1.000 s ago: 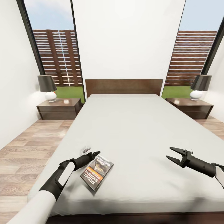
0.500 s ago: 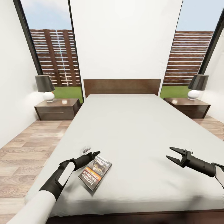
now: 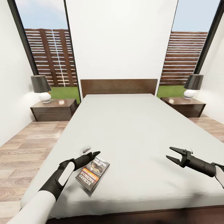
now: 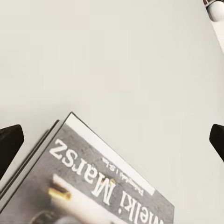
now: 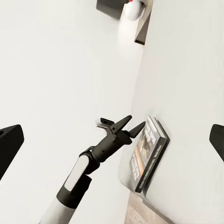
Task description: In the bedroom, move the book from the bed onto either nightstand, and place the two sandals side by side next to the bed.
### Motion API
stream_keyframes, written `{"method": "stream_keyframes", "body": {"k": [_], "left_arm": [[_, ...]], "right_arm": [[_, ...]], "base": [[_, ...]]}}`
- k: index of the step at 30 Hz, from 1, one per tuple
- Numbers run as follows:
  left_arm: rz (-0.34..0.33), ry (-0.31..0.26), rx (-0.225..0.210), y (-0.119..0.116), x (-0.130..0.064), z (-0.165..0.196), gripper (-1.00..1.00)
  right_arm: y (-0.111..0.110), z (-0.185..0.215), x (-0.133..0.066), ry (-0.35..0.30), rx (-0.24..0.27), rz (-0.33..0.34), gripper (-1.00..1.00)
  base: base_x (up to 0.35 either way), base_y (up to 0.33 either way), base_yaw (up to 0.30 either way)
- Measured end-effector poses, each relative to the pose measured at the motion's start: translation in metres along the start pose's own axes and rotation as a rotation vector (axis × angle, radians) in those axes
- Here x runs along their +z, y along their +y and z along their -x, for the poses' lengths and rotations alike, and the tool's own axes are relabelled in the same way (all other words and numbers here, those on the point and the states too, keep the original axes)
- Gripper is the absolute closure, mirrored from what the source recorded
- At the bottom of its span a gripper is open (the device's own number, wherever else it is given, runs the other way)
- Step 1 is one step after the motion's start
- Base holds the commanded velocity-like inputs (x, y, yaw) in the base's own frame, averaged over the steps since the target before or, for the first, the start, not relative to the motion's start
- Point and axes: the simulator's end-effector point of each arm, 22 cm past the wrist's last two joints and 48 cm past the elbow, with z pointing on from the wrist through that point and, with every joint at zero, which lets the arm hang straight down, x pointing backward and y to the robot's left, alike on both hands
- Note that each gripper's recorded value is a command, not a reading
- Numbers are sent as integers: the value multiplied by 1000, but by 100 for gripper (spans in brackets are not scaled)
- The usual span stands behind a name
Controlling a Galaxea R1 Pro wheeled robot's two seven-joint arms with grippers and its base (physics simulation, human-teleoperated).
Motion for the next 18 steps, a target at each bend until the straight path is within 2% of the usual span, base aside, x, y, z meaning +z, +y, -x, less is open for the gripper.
{"method": "stream_keyframes", "body": {"k": [7,18], "left_arm": [[-1,-2,1,-1,0,1,-100],[-1,-2,1,-1,-1,1,-100]], "right_arm": [[1,0,0,0,-2,1,-100],[1,0,0,1,-2,0,-100]], "base": [[0,0,-144],[0,0,-17]]}}
